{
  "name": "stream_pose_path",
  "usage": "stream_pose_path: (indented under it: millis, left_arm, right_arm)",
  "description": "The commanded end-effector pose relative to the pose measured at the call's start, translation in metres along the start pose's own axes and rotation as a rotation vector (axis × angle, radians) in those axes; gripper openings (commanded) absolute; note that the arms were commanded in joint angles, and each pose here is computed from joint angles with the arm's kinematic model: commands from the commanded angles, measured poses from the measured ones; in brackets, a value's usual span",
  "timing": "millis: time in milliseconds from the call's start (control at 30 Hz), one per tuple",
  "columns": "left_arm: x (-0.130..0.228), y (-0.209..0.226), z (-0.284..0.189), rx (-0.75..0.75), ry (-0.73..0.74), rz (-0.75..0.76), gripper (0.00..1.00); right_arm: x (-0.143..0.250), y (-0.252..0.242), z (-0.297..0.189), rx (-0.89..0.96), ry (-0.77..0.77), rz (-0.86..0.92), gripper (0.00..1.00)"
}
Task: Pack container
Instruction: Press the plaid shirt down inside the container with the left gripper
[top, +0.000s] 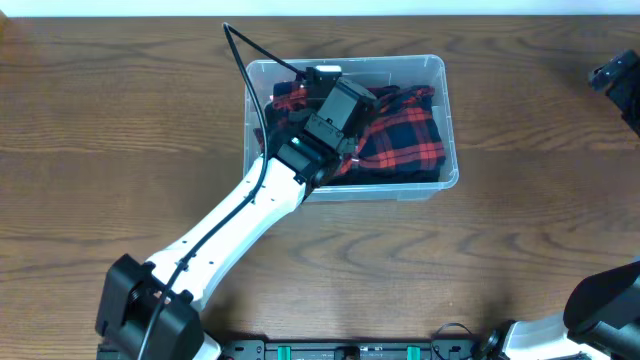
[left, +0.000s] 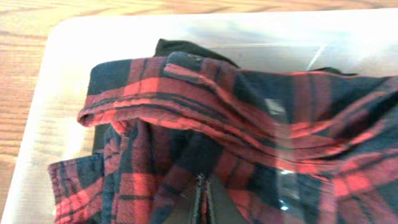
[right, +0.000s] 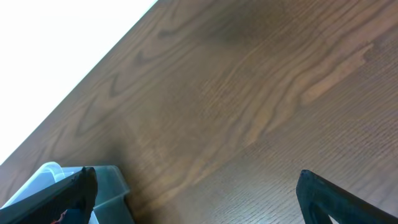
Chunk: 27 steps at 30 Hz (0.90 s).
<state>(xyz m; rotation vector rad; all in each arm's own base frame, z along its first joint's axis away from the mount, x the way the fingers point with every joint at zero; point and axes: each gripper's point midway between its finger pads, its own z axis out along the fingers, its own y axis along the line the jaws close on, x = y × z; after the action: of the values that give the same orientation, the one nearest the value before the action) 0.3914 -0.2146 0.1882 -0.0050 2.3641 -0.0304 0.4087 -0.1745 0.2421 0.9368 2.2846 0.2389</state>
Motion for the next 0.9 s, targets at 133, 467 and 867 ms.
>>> stream_pose_path:
  millis: [133, 467, 867]
  left_arm:
    - [0.034, 0.011, 0.040, -0.080, 0.105, 0.032, 0.06]
    - [0.111, 0.009, 0.103, -0.143, 0.321, 0.049, 0.06]
    - [0.102, 0.008, 0.098, -0.128, 0.302, 0.089, 0.06]
  right_arm:
    - [-0.004, 0.001, -0.003, -0.001, -0.013, 0.013, 0.99]
    - [-0.004, 0.001, -0.003, -0.001, -0.013, 0.013, 0.99]
    - [-0.004, 0.001, -0.003, -0.001, -0.013, 0.013, 0.99]
